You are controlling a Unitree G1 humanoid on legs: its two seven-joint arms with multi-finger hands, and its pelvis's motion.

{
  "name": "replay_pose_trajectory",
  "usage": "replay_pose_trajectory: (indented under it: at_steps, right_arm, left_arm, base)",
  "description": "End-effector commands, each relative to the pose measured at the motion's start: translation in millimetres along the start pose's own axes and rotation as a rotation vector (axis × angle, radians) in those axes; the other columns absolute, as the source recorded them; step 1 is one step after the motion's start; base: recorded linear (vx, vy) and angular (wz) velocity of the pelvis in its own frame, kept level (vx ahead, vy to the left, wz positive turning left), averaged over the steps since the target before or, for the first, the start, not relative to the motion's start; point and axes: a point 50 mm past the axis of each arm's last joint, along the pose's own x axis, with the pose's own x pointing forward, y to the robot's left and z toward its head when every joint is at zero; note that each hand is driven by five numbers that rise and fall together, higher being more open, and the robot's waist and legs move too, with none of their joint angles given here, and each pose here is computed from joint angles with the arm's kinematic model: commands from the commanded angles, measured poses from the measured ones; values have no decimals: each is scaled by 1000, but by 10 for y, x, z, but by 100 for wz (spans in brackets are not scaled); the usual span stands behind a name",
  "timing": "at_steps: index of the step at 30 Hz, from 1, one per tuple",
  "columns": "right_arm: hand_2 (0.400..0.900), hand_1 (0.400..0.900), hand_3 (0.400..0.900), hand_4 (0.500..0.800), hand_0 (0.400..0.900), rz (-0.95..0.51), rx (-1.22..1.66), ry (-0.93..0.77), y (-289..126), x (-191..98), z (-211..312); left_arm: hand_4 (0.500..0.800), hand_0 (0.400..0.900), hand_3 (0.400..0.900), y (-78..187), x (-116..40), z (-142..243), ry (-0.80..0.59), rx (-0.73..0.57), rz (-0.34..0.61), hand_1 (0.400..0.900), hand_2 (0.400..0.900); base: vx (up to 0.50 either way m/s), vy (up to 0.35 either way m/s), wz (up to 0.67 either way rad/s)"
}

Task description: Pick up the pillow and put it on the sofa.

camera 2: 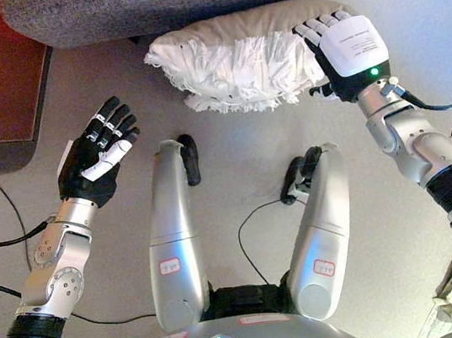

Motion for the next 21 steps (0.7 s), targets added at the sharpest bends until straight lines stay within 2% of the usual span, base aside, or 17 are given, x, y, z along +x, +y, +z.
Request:
replay_pose_trajectory:
  at_steps: [1,9,21]
  right_arm:
    - [900,900,900,800,900,-228,-78,26,-524,247,-168]
    - [900,900,900,800,900,-291,-118,70,-588,314,-234]
    - [900,900,900,800,900,-225,-162,67,-770,599,-238]
  left_arm:
    - [800,900,900,-243,45,310,-180,-17,-135,900,900]
    - [800,900,900,-286,45,303,-184,-34,-157,900,900]
    - [800,900,900,-404,106,378,-218,-49,-226,900,900]
  base:
    - [38,4,4]
    - [26,11,3]
    - [-7,7,2]
